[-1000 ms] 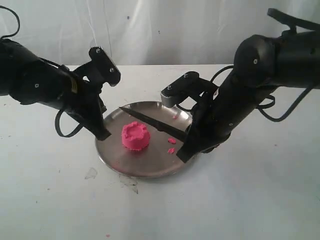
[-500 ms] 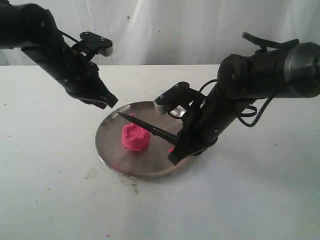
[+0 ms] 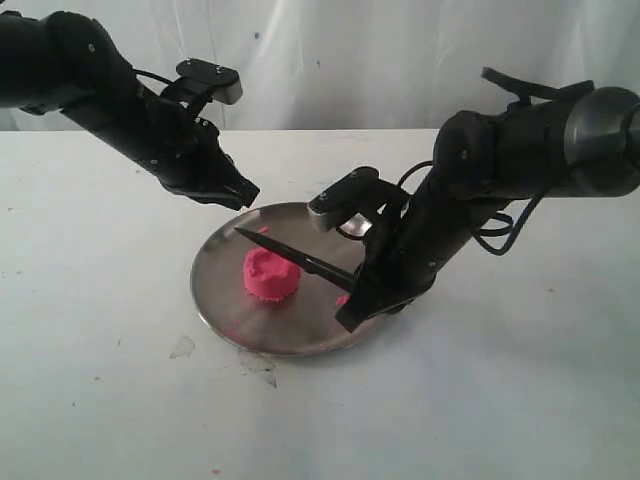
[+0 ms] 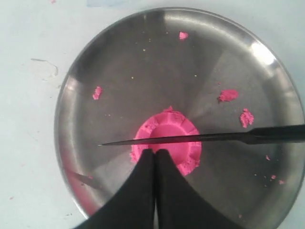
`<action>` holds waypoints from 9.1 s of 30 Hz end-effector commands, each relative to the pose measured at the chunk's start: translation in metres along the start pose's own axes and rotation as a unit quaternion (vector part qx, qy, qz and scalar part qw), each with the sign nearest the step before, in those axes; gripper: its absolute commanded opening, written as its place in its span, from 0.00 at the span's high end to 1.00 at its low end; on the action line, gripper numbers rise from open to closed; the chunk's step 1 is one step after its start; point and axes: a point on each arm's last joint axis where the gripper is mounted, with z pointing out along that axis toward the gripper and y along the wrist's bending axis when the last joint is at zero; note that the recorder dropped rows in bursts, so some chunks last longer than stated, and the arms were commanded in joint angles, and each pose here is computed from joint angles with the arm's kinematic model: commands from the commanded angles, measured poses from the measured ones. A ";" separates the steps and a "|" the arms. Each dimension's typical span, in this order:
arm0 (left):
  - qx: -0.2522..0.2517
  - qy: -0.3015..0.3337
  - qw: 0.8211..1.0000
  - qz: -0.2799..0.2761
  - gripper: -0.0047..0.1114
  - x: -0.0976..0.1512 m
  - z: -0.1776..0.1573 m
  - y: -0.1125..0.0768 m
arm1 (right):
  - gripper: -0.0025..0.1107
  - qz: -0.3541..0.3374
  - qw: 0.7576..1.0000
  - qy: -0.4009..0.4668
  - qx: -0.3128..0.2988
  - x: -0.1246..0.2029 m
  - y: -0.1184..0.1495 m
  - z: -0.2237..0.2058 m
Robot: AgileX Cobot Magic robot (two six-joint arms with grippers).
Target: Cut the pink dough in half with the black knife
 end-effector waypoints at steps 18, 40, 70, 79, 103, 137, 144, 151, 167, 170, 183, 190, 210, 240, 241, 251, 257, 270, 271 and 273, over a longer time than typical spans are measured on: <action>-0.014 -0.033 0.998 -0.048 0.96 0.013 0.013 0.002 | 0.98 -0.009 1.000 0.005 0.000 0.000 -0.003 0.017; -0.013 -0.010 0.998 -0.060 0.96 0.022 0.038 0.008 | 0.98 -0.005 1.000 0.002 0.005 0.000 -0.005 0.025; -0.056 -0.046 0.997 -0.022 0.96 0.018 0.049 0.019 | 0.98 -0.037 0.999 -0.001 0.004 -0.004 0.006 0.033; -0.048 -0.018 0.998 -0.027 0.96 0.029 0.068 0.022 | 0.98 -0.037 0.999 -0.001 0.004 -0.004 0.006 0.033; -0.024 0.031 0.999 -0.015 0.96 0.042 0.078 0.019 | 0.98 -0.035 0.999 0.002 0.003 -0.004 0.006 0.033; -0.044 0.017 0.999 0.014 0.96 0.035 0.067 0.021 | 0.98 -0.033 0.999 -0.001 0.004 -0.004 0.006 0.033; -0.052 0.018 0.998 0.011 0.96 0.040 0.079 0.025 | 0.98 -0.033 0.999 -0.001 0.004 -0.004 0.006 0.033; -0.043 0.045 0.998 0.005 0.96 0.052 0.097 0.027 | 0.98 -0.033 0.999 -0.001 0.004 -0.004 0.006 0.033; -0.039 0.054 0.998 0.003 0.96 0.056 0.101 0.027 | 0.98 -0.032 0.999 -0.001 0.006 -0.004 0.004 0.038; -0.040 0.051 0.998 0.004 0.96 0.054 0.099 0.027 | 0.98 -0.032 0.999 -0.001 0.006 -0.004 0.004 0.038; -0.037 0.009 0.999 0.020 0.96 0.028 0.049 0.016 | 0.98 -0.032 0.999 -0.002 0.007 -0.004 0.004 0.038; -0.012 0.032 0.999 0.021 0.96 0.029 0.039 0.008 | 0.98 -0.028 1.000 -0.001 0.006 -0.004 0.004 0.038; -0.050 0.026 0.998 0.015 0.96 0.042 0.082 0.025 | 0.98 -0.029 1.000 -0.007 0.011 -0.005 0.004 0.038; -0.042 0.055 0.998 0.009 0.96 0.057 0.103 0.028 | 0.98 -0.028 1.000 -0.001 0.008 -0.003 0.004 0.042; -0.042 0.056 0.998 0.010 0.96 0.057 0.103 0.028 | 0.98 -0.028 1.000 -0.001 0.008 -0.003 0.004 0.042; -0.041 0.058 0.997 0.011 0.96 0.057 0.103 0.028 | 0.98 -0.030 1.000 0.001 0.007 -0.003 0.004 0.043; -0.040 0.059 0.997 0.011 0.96 0.058 0.103 0.028 | 0.98 -0.026 1.000 0.010 0.003 0.000 0.003 0.049; -0.040 0.059 0.997 0.011 0.96 0.058 0.103 0.028 | 0.94 -0.024 0.999 0.023 -0.003 0.003 0.003 0.057; -0.040 0.059 0.997 0.011 0.96 0.058 0.103 0.028 | 0.94 -0.024 0.999 0.023 -0.003 0.003 0.003 0.057; -0.040 0.059 0.997 0.011 0.96 0.058 0.103 0.028 | 0.94 -0.024 0.999 0.023 -0.003 0.003 0.003 0.057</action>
